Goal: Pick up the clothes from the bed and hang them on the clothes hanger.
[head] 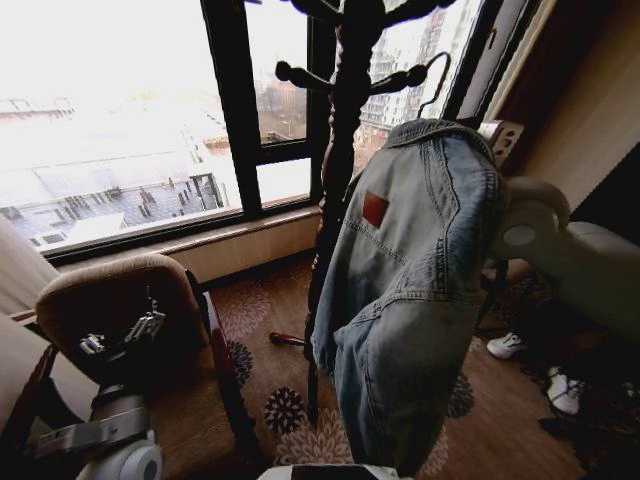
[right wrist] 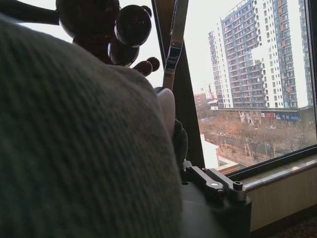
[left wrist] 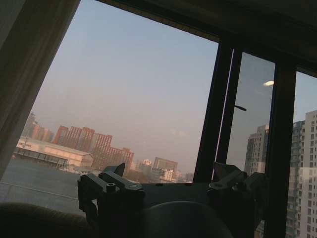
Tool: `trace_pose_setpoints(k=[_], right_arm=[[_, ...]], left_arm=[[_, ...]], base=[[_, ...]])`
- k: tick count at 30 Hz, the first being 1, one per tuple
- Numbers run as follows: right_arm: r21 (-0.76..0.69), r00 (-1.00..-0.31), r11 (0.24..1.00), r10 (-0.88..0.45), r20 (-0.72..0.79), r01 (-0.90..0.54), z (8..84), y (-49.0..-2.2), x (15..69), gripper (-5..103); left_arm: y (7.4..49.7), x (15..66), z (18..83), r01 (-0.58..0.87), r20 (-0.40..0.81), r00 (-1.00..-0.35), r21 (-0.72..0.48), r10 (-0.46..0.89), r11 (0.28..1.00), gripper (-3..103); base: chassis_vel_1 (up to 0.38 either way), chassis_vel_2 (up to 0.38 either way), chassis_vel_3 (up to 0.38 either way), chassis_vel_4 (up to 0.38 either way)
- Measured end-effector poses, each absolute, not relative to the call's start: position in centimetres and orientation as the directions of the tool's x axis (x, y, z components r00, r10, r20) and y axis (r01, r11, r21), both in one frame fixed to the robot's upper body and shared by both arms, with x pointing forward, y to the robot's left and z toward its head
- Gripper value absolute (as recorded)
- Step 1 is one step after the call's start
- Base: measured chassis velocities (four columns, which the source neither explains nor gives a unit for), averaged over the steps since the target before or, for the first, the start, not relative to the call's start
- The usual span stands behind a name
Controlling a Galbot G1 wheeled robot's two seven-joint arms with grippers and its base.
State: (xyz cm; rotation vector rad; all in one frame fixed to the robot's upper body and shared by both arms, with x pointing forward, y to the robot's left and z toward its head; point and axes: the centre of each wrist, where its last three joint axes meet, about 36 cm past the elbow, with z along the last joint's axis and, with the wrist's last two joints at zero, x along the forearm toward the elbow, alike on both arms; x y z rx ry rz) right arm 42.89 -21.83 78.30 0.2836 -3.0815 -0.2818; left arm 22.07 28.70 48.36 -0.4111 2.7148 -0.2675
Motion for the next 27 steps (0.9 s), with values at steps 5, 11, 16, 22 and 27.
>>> trace_pose_setpoints(k=[5,11,16,22,27], right_arm=[[0.190,-0.986,0.969,-0.165,0.023,-0.158,78.5,-21.8,43.5,21],[0.181,-0.984,0.969,-0.175,0.034,-0.166,78.5,-20.7,44.4,21],[0.169,-0.981,0.969,-0.189,0.045,-0.179,78.4,-19.2,44.8,21],[0.155,-0.976,0.967,-0.213,0.052,-0.203,78.0,-18.0,44.4,21],[0.137,-0.970,0.963,-0.240,0.042,-0.233,78.0,-17.9,43.3,21]], left_arm=[[28.7,22.1,48.3,-0.246,-0.340,-0.885,-0.239,-0.318,0.939,100],[28.8,22.2,48.2,-0.247,-0.340,-0.884,-0.241,-0.319,0.939,100],[28.8,22.3,48.1,-0.248,-0.342,-0.883,-0.241,-0.321,0.938,100],[29.1,22.4,48.0,-0.250,-0.344,-0.882,-0.242,-0.323,0.938,100],[29.1,22.6,47.9,-0.249,-0.346,-0.881,-0.245,-0.324,0.937,100]], base=[[0.000,0.000,0.000,0.000],[0.000,0.000,0.000,0.000],[0.000,0.000,0.000,0.000],[0.000,0.000,0.000,0.000],[0.000,0.000,0.000,0.000]])
